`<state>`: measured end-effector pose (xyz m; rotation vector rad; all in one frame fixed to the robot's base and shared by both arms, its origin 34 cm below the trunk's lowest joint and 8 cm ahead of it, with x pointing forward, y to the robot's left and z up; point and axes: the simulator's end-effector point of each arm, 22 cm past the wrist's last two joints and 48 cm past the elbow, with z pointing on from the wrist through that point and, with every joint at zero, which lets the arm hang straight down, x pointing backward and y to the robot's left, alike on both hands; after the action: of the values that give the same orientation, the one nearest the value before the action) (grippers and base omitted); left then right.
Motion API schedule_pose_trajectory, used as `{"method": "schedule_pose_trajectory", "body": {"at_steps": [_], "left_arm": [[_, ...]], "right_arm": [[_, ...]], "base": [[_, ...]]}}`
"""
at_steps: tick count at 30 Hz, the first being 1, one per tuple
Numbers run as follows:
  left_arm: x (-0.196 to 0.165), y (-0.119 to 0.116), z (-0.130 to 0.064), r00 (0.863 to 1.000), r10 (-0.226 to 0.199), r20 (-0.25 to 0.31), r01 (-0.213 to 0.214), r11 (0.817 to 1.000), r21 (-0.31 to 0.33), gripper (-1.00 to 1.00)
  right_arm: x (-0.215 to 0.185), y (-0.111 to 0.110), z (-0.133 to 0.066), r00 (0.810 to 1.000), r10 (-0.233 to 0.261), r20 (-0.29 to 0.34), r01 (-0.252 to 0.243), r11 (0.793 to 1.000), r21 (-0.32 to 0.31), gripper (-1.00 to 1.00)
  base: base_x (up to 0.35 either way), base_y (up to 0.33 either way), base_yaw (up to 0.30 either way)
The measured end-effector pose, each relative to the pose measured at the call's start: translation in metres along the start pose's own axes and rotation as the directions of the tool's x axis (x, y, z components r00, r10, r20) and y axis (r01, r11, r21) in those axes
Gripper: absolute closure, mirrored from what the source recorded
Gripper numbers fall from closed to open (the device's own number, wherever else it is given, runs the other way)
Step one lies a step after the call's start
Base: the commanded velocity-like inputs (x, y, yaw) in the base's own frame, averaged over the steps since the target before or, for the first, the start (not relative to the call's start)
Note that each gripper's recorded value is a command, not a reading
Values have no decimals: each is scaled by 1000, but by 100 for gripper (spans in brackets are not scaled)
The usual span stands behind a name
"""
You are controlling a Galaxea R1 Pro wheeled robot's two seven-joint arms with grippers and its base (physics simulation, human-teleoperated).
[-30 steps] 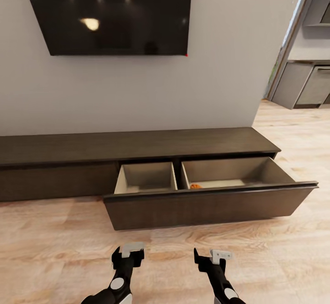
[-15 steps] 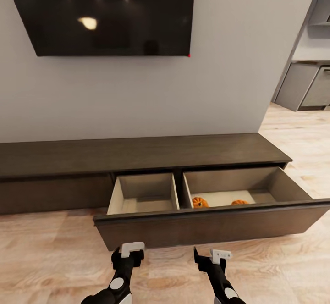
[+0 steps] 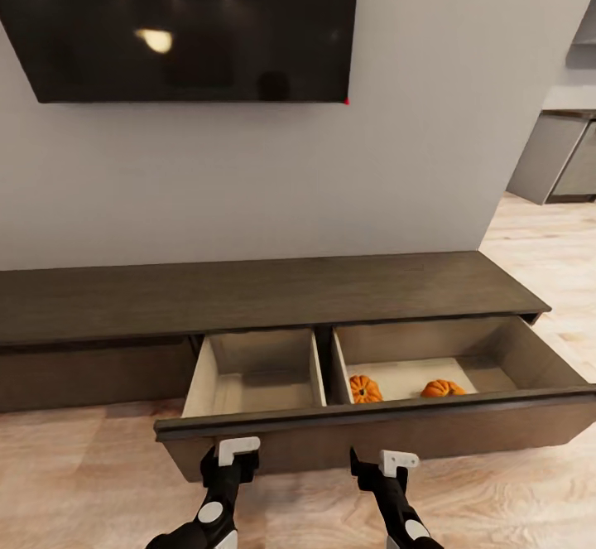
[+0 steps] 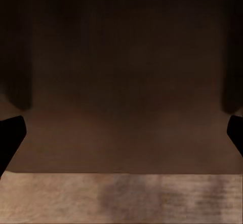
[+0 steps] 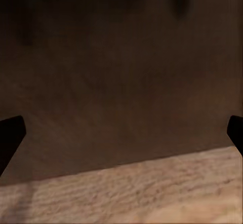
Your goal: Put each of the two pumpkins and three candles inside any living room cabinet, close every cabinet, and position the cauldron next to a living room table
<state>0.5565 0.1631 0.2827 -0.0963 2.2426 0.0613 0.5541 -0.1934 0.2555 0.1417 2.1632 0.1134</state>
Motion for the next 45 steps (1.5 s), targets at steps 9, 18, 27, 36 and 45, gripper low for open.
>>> {"method": "schedule_pose_trajectory", "body": {"at_steps": [9, 18, 27, 36, 45], "left_arm": [[-1, -1, 0, 1000, 3, 2, -3, 1000, 2, -100], [-1, -1, 0, 1000, 4, 2, -4, 1000, 2, -100], [-1, 0, 0, 1000, 6, 3, -6, 1000, 2, -100], [-1, 0, 0, 1000, 5, 3, -5, 1000, 1, -100], [-1, 0, 0, 1000, 5, 2, -5, 1000, 1, -100]], "right_arm": [[0, 0, 0, 1000, 0, -1, 0, 1000, 0, -100], [0, 0, 0, 1000, 0, 0, 0, 1000, -1, -100], [0, 0, 0, 1000, 0, 0, 0, 1000, -1, -100], [0, 0, 0, 1000, 0, -1, 0, 1000, 0, -100], [0, 0, 0, 1000, 0, -1, 0, 1000, -1, -100]], "base": [[264, 0, 0], [180, 0, 0], [148, 0, 0], [146, 0, 0], [146, 0, 0]]}}
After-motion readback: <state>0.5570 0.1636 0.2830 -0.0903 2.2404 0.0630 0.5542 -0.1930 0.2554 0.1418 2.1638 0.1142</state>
